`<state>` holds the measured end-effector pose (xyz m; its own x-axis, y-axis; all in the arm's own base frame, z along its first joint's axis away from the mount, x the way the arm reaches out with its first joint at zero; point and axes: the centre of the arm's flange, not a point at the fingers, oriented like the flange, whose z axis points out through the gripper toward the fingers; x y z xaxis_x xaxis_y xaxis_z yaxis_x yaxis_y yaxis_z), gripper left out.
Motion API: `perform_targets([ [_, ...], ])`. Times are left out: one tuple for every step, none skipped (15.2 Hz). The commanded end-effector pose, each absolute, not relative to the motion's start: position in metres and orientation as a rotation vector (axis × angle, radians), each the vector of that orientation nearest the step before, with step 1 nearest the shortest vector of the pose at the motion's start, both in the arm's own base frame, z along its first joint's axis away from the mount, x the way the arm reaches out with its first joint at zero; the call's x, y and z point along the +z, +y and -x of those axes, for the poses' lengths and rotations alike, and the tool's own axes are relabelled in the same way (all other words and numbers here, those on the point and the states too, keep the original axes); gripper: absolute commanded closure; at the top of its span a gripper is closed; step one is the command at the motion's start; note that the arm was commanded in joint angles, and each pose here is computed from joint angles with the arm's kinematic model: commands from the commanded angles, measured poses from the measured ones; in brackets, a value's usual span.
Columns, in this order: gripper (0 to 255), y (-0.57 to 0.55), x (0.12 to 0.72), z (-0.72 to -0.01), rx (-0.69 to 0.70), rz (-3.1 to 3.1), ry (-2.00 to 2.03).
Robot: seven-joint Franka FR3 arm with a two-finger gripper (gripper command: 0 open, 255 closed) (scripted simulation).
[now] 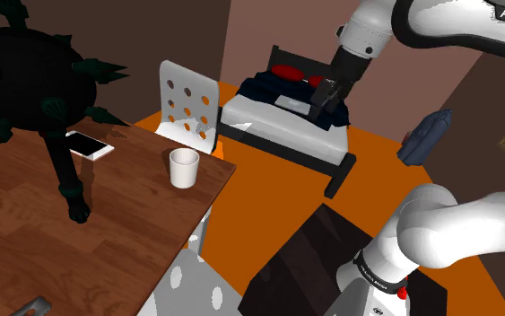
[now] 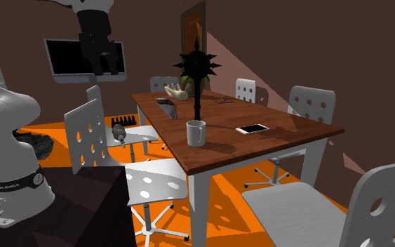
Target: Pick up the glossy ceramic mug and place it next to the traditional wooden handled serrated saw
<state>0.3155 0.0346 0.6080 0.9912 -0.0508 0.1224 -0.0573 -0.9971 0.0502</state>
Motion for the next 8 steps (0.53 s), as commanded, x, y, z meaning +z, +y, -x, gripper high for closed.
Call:
perform_targets([
  [0, 0.035, 0.608, -0.316, 0.187, -3.081, -0.084],
  [0, 0.042, 0.601, -0.324, 0.189, -3.081, -0.077],
  [0, 0.05, 0.594, -0.332, 0.191, -3.081, -0.071],
  [0, 0.057, 0.587, -0.34, 0.192, -3.08, -0.065],
  [0, 0.065, 0.58, -0.349, 0.194, -3.08, -0.059],
  [0, 0.072, 0.574, -0.357, 0.196, -3.079, -0.053],
  [0, 0.08, 0.567, -0.365, 0.197, -3.079, -0.047],
  [0, 0.087, 0.56, -0.373, 0.199, -3.079, -0.041],
])
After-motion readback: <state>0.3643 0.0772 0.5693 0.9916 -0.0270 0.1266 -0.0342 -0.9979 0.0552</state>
